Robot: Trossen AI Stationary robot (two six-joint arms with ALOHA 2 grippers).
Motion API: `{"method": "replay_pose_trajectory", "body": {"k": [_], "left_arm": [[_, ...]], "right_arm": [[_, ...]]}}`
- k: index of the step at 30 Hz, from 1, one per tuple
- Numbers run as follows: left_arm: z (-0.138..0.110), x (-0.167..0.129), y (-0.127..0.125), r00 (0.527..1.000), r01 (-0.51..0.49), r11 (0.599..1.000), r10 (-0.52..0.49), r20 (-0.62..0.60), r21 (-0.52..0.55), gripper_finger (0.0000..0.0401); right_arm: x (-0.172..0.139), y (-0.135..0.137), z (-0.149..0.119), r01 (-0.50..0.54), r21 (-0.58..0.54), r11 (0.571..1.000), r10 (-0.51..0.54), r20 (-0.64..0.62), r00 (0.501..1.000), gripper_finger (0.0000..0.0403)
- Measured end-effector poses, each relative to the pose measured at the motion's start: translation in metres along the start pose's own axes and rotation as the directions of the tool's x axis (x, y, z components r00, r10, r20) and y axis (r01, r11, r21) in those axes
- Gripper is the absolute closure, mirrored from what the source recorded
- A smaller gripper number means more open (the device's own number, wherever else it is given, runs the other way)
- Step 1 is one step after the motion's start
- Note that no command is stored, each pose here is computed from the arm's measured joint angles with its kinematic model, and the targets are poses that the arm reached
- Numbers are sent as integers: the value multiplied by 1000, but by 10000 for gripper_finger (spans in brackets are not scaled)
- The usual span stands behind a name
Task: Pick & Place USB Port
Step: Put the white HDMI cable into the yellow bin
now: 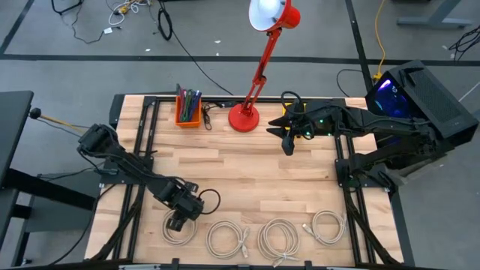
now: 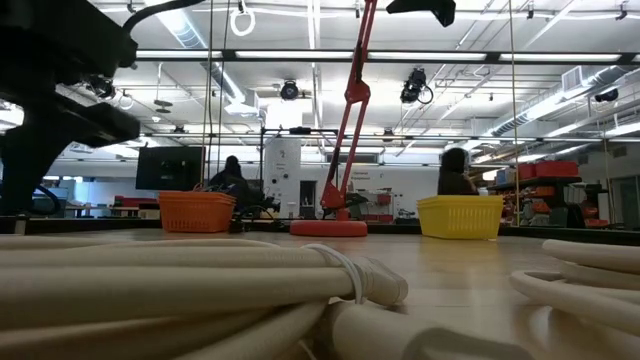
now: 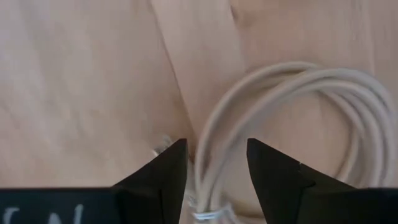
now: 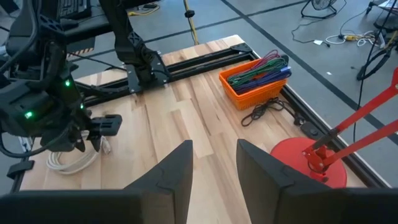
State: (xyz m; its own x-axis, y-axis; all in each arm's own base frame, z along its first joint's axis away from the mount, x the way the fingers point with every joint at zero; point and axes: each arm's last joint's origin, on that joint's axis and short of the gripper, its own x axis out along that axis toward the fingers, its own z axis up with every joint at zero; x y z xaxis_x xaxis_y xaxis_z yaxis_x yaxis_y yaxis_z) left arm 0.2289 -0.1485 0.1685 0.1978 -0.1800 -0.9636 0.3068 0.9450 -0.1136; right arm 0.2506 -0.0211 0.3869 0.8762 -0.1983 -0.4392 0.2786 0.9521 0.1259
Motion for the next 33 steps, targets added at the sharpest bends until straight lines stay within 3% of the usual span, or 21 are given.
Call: {"method": "replay_pose_trajectory", "body": {"k": [4,12,22,24,28,30,33], "left_arm": [[0,0,1,1000,-16,1000,16,5,27,229],[-3,11,0,997,68,997,-69,30,39,229],[-27,32,12,1000,27,999,-27,14,23,233],[-29,33,16,1000,26,1000,-27,14,12,254],[-22,29,24,998,56,995,-55,10,-86,367],[-16,26,28,998,70,990,-68,18,-126,368],[-6,20,37,999,19,985,-11,47,-170,368]], "right_arm": [[0,0,0,1,15,1000,-1,1,1000,279],[0,0,0,0,22,1000,0,0,1000,279],[0,1,0,-26,26,999,26,-6,1000,279],[0,1,0,-26,26,999,26,-6,1000,279],[0,1,-1,-24,26,999,25,-11,1000,279],[0,1,-1,-24,19,1000,24,-10,1000,279],[0,1,-1,-22,15,1000,22,-11,1000,279]]}}
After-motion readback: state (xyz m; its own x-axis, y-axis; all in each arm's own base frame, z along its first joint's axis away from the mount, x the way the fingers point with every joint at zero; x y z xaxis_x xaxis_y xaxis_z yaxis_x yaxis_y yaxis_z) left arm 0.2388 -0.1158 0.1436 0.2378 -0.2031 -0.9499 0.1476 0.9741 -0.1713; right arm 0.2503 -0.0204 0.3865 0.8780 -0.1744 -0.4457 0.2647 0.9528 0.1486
